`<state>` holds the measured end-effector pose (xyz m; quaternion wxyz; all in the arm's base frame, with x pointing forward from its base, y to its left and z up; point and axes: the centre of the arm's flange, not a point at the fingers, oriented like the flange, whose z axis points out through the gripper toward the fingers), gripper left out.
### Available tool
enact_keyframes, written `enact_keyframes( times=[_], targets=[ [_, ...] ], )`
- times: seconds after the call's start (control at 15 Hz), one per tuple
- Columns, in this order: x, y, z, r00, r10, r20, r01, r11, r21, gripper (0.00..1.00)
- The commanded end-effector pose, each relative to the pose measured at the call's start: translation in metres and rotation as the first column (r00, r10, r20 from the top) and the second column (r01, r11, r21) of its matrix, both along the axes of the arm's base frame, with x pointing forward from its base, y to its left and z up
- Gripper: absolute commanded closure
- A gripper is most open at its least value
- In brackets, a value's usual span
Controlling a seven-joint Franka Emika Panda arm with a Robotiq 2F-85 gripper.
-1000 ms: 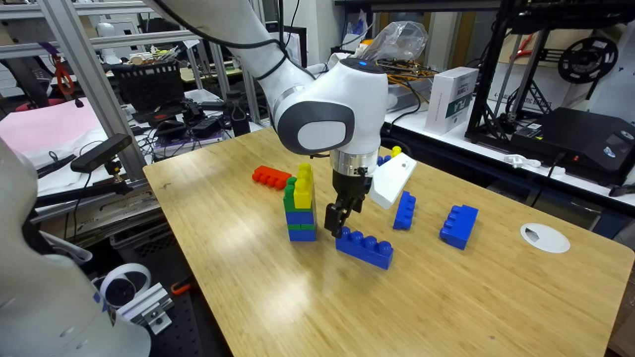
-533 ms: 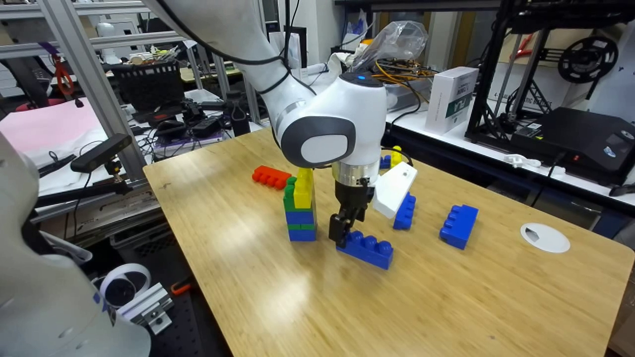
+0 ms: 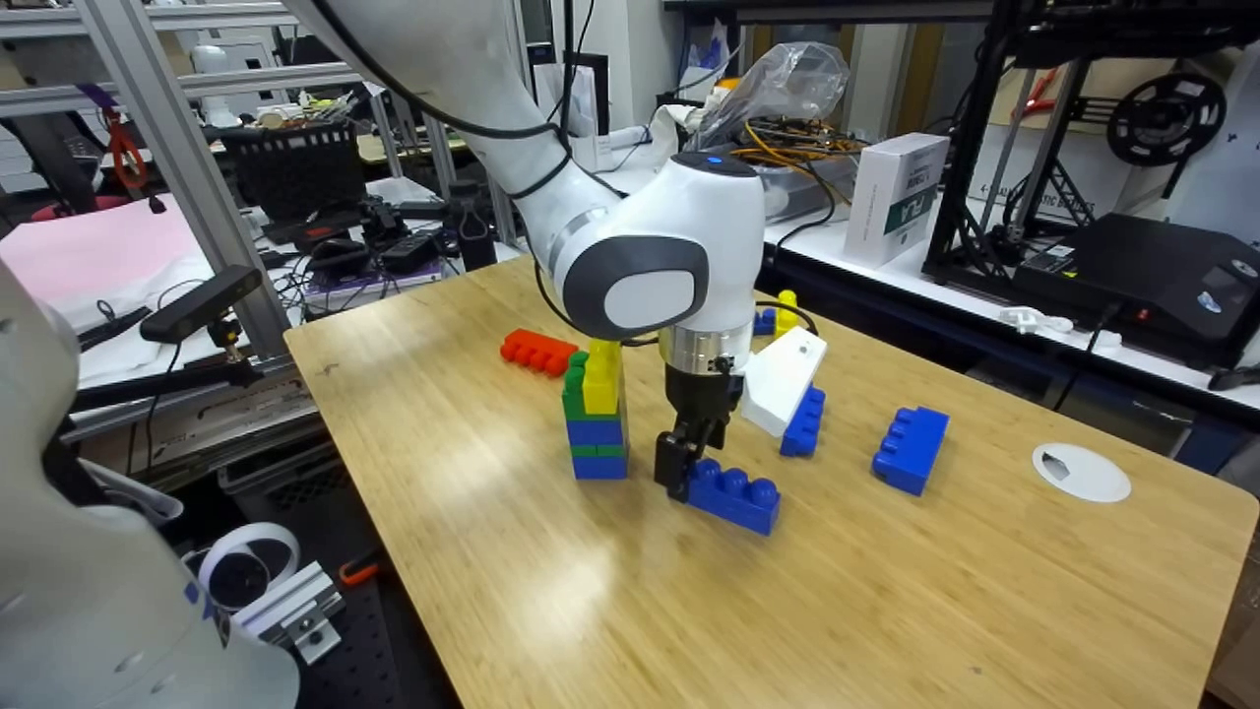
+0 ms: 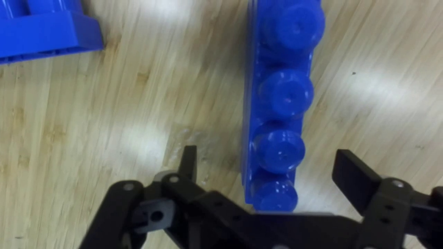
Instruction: Move the stack of blocks to the right and stack two blue blocks on it
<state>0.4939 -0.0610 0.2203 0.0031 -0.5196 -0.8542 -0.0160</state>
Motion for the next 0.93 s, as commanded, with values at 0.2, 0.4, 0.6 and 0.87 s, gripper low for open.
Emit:
enact_keyframes(
  times=[0.2, 0.4, 0.6, 0.87],
  targets=[
    [0.000, 0.012, 0.002, 1.000, -0.009, 0.010, 0.009, 1.000, -0.026, 0.00],
    [0.000, 0.016, 0.001, 1.000, -0.014, 0.007, 0.014, 0.999, -0.035, 0.00],
    [0.000, 0.020, 0.001, 1.000, -0.025, 0.004, 0.025, 0.998, -0.049, 0.00],
    [-0.004, 0.027, 0.000, 0.999, -0.032, 0.002, 0.032, 0.996, -0.081, 0.00]
  ],
)
